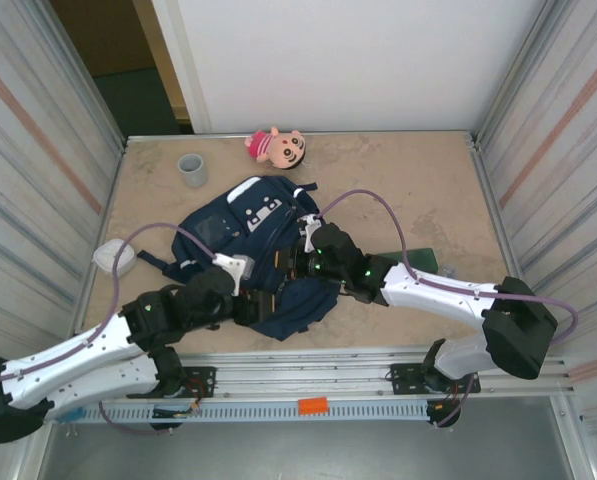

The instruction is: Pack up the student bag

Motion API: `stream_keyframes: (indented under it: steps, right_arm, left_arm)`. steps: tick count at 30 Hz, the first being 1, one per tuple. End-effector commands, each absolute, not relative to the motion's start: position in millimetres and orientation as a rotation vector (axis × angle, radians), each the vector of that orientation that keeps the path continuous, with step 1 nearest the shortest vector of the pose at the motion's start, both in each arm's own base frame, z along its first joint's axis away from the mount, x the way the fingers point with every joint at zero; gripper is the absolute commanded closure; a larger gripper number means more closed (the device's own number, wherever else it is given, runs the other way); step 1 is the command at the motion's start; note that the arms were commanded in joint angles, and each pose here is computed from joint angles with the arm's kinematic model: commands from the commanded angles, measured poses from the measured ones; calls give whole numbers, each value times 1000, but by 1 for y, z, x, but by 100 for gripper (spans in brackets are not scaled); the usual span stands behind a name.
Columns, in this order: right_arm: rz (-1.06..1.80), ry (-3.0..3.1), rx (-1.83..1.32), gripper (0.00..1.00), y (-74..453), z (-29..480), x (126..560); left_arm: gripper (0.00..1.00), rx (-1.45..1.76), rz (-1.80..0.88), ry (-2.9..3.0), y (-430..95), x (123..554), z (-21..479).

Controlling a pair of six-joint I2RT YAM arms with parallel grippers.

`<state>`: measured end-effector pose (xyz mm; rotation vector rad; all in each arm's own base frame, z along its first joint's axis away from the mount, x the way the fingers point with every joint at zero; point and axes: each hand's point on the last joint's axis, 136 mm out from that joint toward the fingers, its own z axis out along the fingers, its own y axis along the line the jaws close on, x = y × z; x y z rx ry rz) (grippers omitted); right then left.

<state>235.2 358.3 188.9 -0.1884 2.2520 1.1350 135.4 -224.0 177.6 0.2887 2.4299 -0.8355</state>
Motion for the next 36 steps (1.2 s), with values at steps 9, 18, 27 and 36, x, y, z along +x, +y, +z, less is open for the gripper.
stream_keyframes:
  steps: [9, 18, 27, 36]
  right_arm:
    - [1182, 2134, -138, 100, 359, 229, 248]
    - [1211, 2117, -158, 100, 368, 235, 242]
    - [1232, 2102, -189, 100, 377, 241, 236]
    - [1224, 2098, -194, 100, 375, 244, 234]
  left_arm:
    - [50, 165, -835, 2438, -243, 148, 145]
    - [55, 79, -876, 2359, -244, 159, 140]
    - [62, 31, -879, 2262, -244, 173, 148]
    - [87, 38, -871, 2224, -244, 178, 155]
